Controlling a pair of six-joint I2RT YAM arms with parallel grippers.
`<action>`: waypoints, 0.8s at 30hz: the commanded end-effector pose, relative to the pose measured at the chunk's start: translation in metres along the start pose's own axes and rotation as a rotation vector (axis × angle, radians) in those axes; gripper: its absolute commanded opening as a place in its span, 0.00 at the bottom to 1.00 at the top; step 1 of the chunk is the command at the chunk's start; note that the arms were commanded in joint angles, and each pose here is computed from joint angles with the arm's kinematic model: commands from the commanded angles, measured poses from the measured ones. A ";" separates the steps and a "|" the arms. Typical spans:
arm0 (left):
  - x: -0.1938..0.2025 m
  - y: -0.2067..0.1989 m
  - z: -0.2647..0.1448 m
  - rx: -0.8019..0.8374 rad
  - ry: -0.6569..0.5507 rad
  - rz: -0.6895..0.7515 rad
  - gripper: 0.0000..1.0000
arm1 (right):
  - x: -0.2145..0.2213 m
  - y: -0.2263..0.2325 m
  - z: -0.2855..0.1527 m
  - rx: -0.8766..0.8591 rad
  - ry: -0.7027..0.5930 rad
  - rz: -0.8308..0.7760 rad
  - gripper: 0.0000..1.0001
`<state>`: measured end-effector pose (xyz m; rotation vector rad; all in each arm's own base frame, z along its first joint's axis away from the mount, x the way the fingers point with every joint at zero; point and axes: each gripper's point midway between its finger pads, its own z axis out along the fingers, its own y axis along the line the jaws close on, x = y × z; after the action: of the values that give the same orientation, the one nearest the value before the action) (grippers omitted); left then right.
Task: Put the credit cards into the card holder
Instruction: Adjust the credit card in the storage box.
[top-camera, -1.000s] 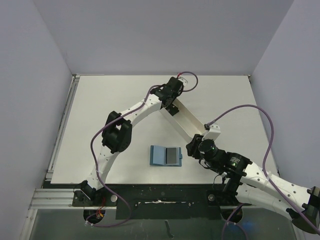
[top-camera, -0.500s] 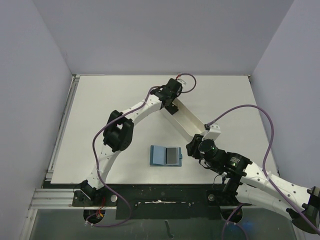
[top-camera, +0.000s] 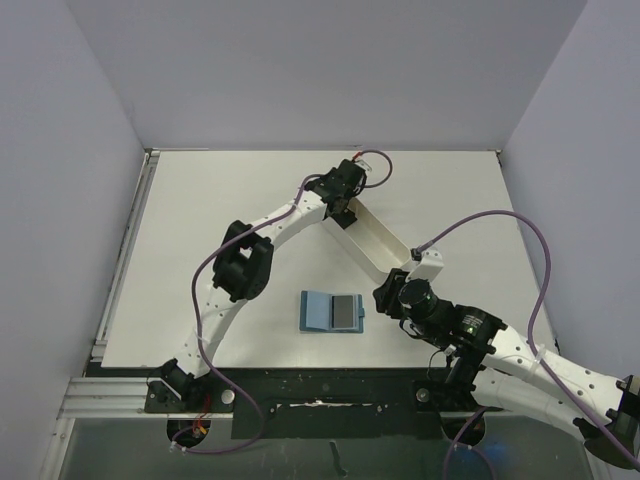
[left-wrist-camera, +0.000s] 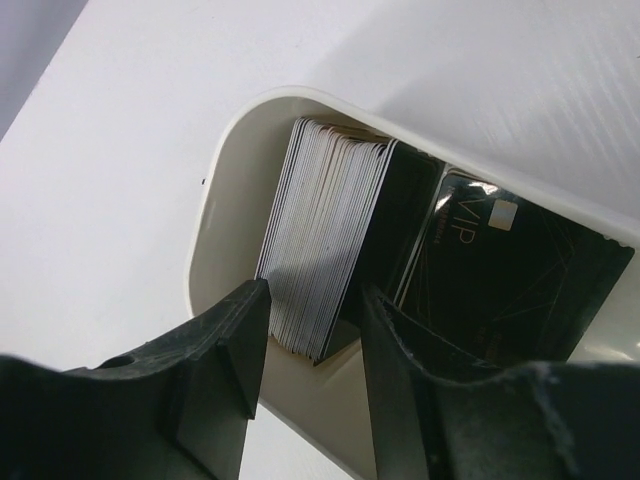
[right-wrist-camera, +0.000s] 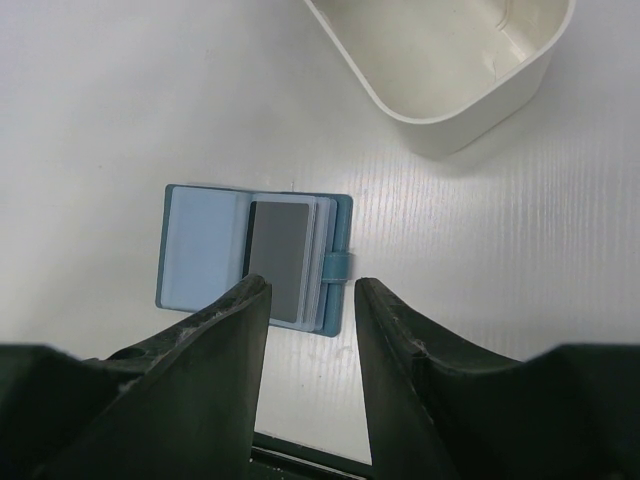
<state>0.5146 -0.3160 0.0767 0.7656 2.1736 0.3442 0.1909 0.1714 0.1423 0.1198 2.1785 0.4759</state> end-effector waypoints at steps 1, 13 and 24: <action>-0.023 0.024 0.004 -0.083 -0.067 -0.024 0.41 | -0.018 0.011 -0.003 -0.019 -0.051 0.022 0.40; -0.032 0.030 -0.007 -0.133 -0.084 0.005 0.27 | -0.018 0.011 -0.002 -0.018 -0.052 0.017 0.41; -0.045 0.039 -0.019 -0.154 -0.114 0.001 0.18 | -0.016 0.011 -0.002 -0.020 -0.049 0.021 0.41</action>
<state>0.5206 -0.3107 0.0803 0.7962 2.1195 0.4624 0.1911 0.1717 0.1394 0.1153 2.1875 0.4648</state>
